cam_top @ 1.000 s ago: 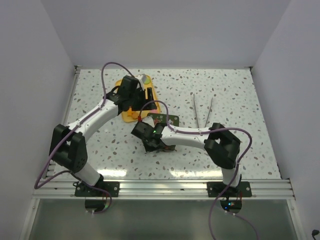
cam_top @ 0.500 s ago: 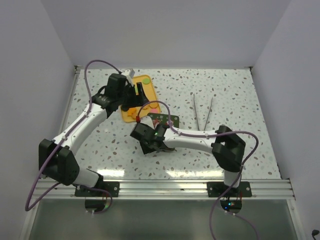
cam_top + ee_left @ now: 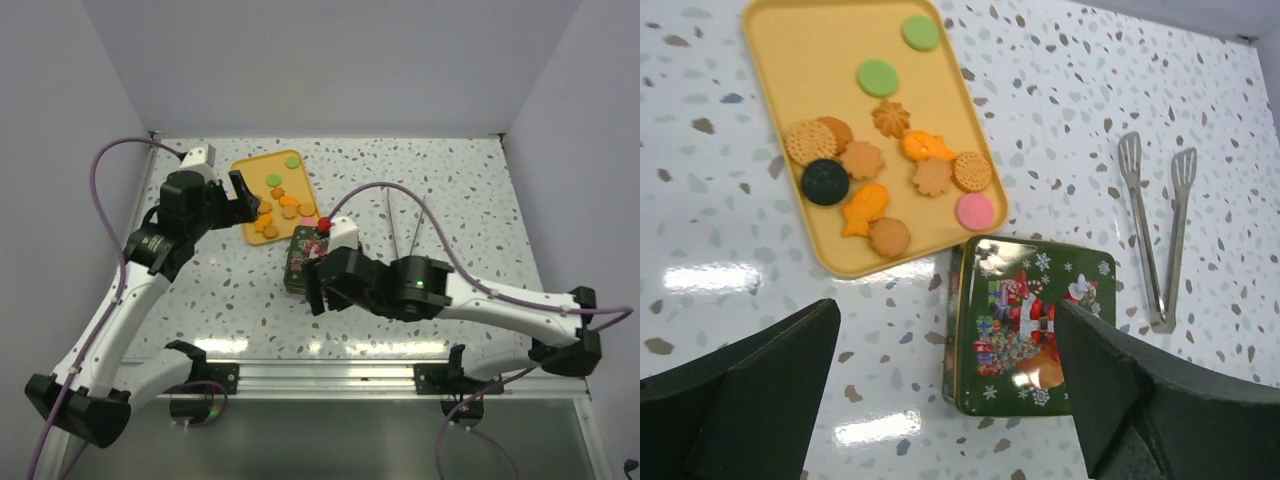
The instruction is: Pack the cookies
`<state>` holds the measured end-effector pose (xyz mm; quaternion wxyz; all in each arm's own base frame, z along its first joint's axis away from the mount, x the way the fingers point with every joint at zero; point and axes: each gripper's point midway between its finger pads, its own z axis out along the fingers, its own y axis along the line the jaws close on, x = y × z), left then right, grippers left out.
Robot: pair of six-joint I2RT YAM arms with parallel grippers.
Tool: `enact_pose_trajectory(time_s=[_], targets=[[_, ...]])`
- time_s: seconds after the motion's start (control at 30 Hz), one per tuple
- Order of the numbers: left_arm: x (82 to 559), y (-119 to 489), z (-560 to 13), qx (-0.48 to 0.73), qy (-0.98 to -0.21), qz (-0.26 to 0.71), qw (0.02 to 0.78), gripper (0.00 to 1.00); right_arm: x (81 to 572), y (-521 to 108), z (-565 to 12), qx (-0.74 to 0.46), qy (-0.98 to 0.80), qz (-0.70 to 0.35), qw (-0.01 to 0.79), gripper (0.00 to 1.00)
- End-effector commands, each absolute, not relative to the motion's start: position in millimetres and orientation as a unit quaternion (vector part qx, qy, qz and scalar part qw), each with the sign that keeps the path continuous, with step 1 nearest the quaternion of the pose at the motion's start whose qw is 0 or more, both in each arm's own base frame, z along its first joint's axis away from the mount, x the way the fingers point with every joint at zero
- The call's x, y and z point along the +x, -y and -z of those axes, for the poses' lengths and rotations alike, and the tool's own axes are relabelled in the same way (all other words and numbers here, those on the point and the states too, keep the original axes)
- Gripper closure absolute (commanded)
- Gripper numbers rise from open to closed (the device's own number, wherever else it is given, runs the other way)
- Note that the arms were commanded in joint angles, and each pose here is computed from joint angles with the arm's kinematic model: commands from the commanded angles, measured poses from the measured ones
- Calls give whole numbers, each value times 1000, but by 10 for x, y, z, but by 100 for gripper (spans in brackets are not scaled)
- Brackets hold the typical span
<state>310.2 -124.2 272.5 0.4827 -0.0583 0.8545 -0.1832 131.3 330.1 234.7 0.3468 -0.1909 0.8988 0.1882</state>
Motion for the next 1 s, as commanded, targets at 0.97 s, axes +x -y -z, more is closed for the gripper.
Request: enact_pose_trajectory(time_s=[0.97], targets=[[3277,-231,-1098,-205,-792,-172,548,0,1236,-1046,-3279,-42,-866,-185,463,1]])
